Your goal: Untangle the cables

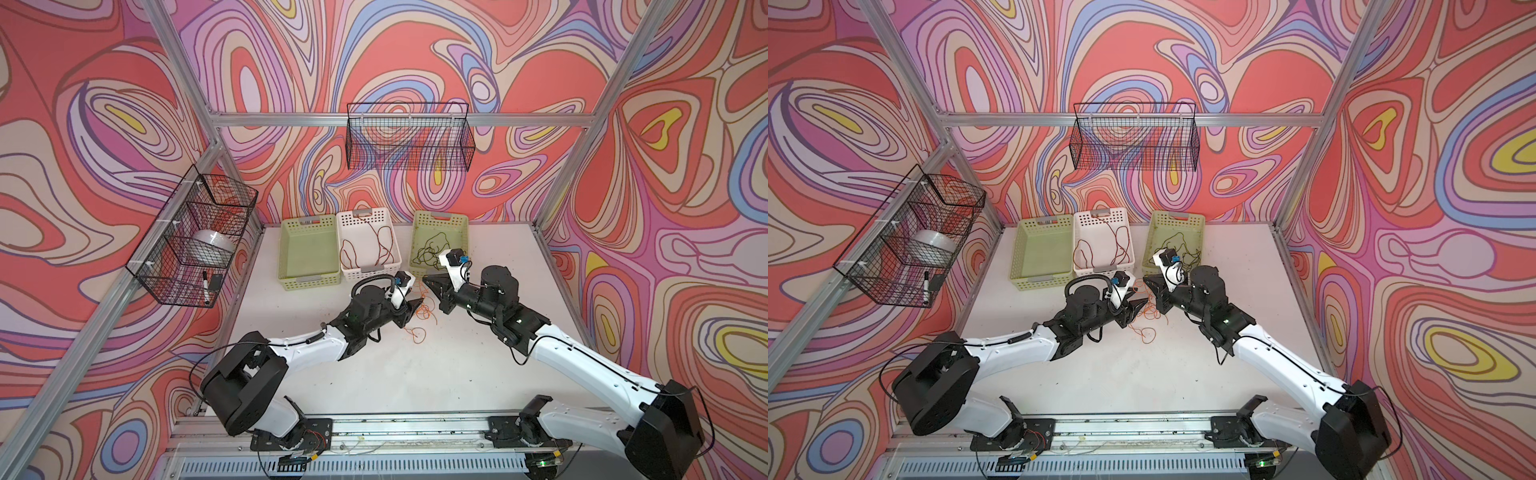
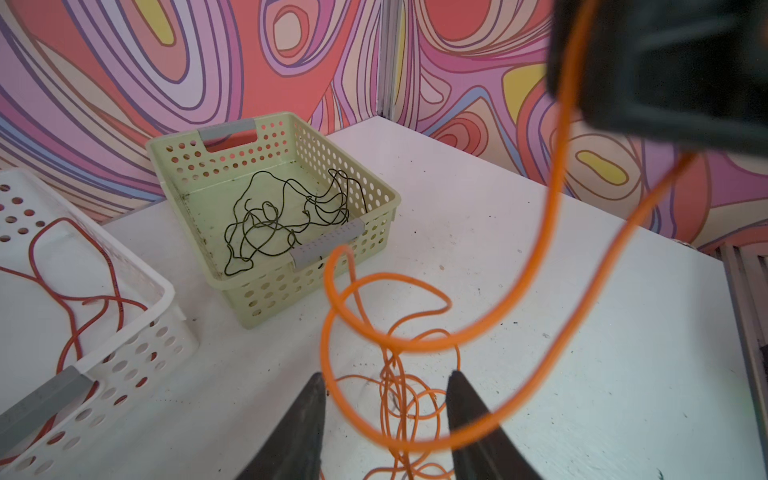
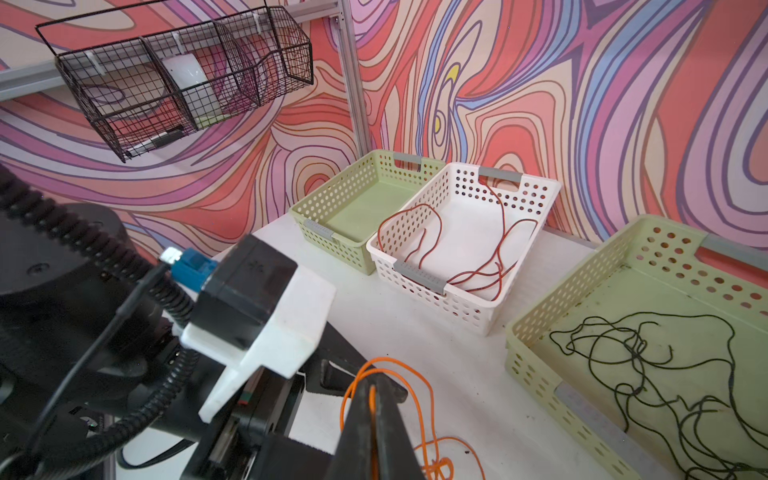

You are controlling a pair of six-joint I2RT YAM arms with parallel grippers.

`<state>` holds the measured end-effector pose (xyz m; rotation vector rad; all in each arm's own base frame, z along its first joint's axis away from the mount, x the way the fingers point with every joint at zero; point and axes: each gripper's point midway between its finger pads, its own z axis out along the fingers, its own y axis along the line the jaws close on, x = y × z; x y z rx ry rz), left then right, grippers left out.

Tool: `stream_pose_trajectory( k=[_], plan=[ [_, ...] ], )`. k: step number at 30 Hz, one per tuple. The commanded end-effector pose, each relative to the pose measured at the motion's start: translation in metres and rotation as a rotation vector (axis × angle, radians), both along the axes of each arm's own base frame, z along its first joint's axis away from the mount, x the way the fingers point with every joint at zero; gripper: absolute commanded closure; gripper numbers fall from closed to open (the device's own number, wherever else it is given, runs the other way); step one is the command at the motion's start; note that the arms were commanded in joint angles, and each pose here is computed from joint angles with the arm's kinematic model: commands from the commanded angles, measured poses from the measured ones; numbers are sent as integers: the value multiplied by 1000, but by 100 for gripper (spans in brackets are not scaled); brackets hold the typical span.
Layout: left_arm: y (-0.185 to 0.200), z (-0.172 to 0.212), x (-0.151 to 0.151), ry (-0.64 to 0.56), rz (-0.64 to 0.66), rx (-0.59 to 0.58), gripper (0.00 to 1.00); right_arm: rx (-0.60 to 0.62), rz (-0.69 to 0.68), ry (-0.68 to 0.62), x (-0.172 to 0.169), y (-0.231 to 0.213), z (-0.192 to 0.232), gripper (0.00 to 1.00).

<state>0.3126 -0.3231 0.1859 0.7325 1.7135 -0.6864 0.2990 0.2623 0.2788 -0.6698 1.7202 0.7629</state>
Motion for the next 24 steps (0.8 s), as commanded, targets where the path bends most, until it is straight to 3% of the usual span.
stream_pose_trajectory(
  k=[1, 14, 19, 22, 23, 24],
  plan=[
    [3, 18, 12, -107, 61, -42, 47, 42, 45, -9, -7, 6, 15, 100],
    [-4, 19, 26, -153, 85, -86, 53, 88, 167, 40, -29, 16, 20, 100],
    [-6, 35, 22, -211, 76, -131, 73, 96, 175, 78, -29, 18, 9, 100],
    [-2, 44, 19, -241, 83, -125, 94, 86, 92, 62, -22, 7, 4, 100],
    [-1, 47, 18, -248, 83, -122, 100, 83, 57, 52, -20, 2, 4, 95],
    [1, 51, 16, -250, 84, -117, 100, 80, 14, 38, -17, -5, 4, 87]
  ],
)
